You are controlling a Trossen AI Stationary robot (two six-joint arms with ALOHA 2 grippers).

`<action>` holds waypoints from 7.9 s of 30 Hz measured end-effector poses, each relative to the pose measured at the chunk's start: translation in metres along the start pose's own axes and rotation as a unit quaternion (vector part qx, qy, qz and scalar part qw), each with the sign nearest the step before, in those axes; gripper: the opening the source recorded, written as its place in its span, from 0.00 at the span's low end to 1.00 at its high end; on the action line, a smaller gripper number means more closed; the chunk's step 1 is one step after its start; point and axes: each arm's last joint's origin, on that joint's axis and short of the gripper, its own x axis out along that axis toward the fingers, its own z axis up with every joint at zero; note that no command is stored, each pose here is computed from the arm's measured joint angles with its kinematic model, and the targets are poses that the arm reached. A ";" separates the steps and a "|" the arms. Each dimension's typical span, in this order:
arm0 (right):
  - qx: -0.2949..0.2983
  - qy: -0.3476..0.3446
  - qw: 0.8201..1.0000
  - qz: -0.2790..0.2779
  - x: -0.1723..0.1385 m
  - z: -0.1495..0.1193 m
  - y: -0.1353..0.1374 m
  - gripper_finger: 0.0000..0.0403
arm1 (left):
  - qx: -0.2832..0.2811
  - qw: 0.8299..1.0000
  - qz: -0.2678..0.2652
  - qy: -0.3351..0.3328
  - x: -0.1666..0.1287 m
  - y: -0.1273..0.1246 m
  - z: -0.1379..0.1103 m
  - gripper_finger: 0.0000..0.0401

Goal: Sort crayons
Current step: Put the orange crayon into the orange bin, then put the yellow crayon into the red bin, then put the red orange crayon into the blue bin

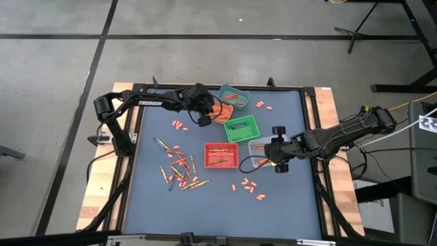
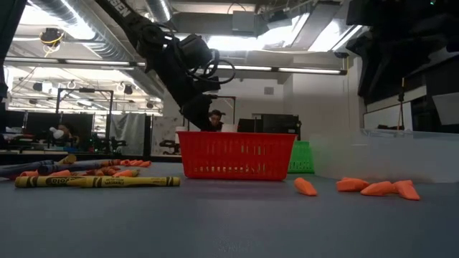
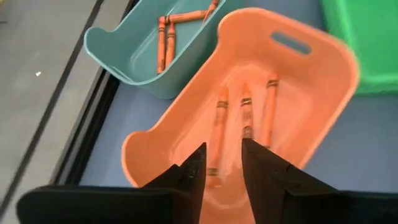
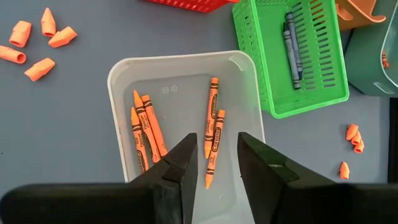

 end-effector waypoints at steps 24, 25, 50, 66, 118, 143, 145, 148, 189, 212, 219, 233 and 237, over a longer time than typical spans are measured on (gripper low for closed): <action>0.000 0.000 1.000 0.000 0.000 0.000 0.000 0.28 | -0.156 0.961 -0.210 0.090 -0.096 -0.146 0.005 0.22; 0.000 0.000 1.000 0.000 0.000 0.000 0.000 0.28 | -0.153 0.960 -0.217 0.088 -0.100 -0.157 0.004 0.22; 0.001 -0.003 1.000 0.000 0.000 0.001 0.000 0.28 | -0.103 0.984 -0.144 0.017 -0.099 -0.299 -0.045 0.22; 0.001 -0.004 1.000 0.000 0.000 0.001 0.000 0.28 | -0.078 0.989 -0.114 0.056 -0.077 -0.306 -0.062 0.22; 0.005 -0.014 1.000 0.001 0.000 0.003 0.000 0.28 | -0.035 0.985 -0.169 -0.022 -0.080 -0.295 0.019 0.05; 0.005 -0.014 1.000 0.001 0.000 0.003 0.000 0.28 | -0.010 0.996 -0.084 -0.017 -0.030 -0.212 0.046 0.05; 0.005 -0.014 1.000 0.001 0.000 0.003 0.000 0.28 | -0.010 0.996 -0.083 -0.013 -0.029 -0.211 0.043 0.05; 0.005 -0.014 1.000 0.001 0.000 0.003 0.000 0.28 | -0.010 0.997 -0.082 -0.010 -0.028 -0.211 0.041 0.05; 0.005 -0.014 1.000 0.001 0.000 0.003 0.000 0.28 | -0.017 0.987 -0.100 0.124 -0.082 -0.198 0.078 0.22; 0.009 -0.025 1.000 0.002 0.000 0.005 0.000 0.28 | -0.019 0.969 -0.020 0.244 -0.157 -0.228 0.022 0.22; 0.009 -0.025 1.000 0.002 0.000 0.005 0.000 0.28 | -0.046 0.958 -0.018 0.282 -0.135 -0.218 -0.025 0.22; 0.009 -0.025 1.000 0.001 0.000 0.005 0.000 0.28 | -0.088 0.940 -0.047 0.325 -0.099 -0.192 -0.093 0.22; 0.009 -0.025 1.000 0.001 0.000 0.005 0.000 0.28 | -0.089 0.942 -0.050 0.319 -0.092 -0.192 -0.105 0.22</action>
